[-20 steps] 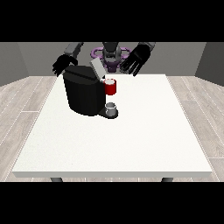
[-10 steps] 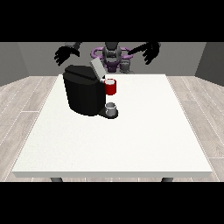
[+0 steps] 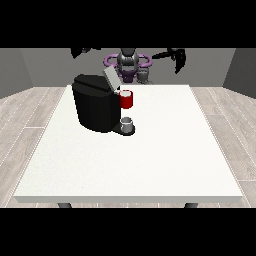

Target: Insert the coffee pod into the coffee machine and close the lid

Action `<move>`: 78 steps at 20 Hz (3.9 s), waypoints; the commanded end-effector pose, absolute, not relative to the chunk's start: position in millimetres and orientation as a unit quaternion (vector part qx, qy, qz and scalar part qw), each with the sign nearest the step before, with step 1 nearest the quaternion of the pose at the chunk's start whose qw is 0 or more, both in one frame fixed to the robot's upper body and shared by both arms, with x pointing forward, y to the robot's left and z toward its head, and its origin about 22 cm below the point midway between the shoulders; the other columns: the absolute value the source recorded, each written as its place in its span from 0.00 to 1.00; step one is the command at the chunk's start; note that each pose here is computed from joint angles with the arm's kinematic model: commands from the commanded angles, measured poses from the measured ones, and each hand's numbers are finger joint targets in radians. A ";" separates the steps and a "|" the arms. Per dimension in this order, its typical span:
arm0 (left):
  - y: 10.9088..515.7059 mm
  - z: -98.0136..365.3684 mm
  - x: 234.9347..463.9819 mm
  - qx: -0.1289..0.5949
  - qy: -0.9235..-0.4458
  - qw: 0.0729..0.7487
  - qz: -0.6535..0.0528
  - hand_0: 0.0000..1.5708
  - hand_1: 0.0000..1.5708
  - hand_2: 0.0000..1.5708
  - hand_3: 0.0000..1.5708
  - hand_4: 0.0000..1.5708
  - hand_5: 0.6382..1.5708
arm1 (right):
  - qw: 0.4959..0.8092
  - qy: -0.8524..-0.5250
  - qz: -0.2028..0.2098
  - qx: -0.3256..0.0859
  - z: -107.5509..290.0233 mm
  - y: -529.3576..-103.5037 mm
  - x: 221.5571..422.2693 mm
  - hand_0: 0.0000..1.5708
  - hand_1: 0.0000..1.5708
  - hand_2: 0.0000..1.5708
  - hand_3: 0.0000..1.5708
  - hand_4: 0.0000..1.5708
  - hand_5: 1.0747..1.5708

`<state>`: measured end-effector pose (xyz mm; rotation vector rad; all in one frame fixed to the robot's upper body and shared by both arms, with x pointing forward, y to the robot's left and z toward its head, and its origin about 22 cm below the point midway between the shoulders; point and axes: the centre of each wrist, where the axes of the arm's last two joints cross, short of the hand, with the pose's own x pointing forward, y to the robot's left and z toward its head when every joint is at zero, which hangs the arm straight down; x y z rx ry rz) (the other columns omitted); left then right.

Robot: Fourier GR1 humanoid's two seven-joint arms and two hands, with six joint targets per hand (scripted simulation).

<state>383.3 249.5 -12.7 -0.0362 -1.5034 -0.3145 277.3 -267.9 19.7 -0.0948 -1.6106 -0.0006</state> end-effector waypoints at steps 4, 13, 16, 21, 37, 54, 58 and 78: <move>244.4 -26.4 365.8 -0.063 -0.686 0.717 -0.106 0.00 0.00 0.00 0.00 0.00 1.00 | 0.684 -0.727 0.049 -0.031 50.2 -262.6 299.4 0.00 0.00 0.00 0.00 0.00 1.00; 234.7 -24.6 339.6 -0.092 -0.698 0.704 -0.094 0.00 0.00 0.00 0.00 0.13 1.00 | 0.672 -0.735 0.083 -0.034 40.4 -258.2 309.1 0.00 0.00 0.00 0.00 0.00 1.00; 265.7 -8.1 339.8 -0.068 -0.696 0.709 -0.084 0.00 0.00 0.00 0.00 0.07 1.00 | 0.687 -0.722 0.076 -0.008 37.4 -229.8 308.7 0.00 0.00 0.00 0.00 0.00 1.00; 244.8 -20.1 319.5 -0.070 -0.716 0.692 -0.058 0.00 0.00 0.00 0.00 0.00 1.00 | 0.672 -0.738 0.062 0.003 57.7 -236.5 333.0 0.00 0.00 0.00 0.00 0.00 1.00; 277.1 8.3 299.4 -0.031 -0.731 0.679 -0.058 0.00 0.00 0.00 0.00 0.00 1.00 | 0.661 -0.742 0.112 0.007 72.0 -220.9 369.9 0.00 0.00 0.00 0.00 0.00 1.00; 269.4 32.0 310.1 -0.037 -0.761 0.645 -0.061 0.00 0.00 0.00 0.00 0.00 1.00 | 0.628 -0.765 0.143 0.010 66.9 -205.8 390.3 0.00 0.00 0.00 0.00 0.00 1.00; 292.3 34.9 313.0 -0.008 -0.758 0.650 -0.049 0.00 0.00 0.00 0.00 0.00 1.00 | 0.631 -0.761 0.149 0.016 74.1 -198.3 393.5 0.00 0.00 0.00 0.00 0.05 1.00; 274.0 14.8 298.3 -0.029 -0.738 0.671 -0.064 0.00 0.00 0.00 0.00 0.12 1.00 | 0.608 -0.765 0.210 0.028 90.5 -132.8 396.7 0.00 0.00 0.00 0.00 0.02 1.00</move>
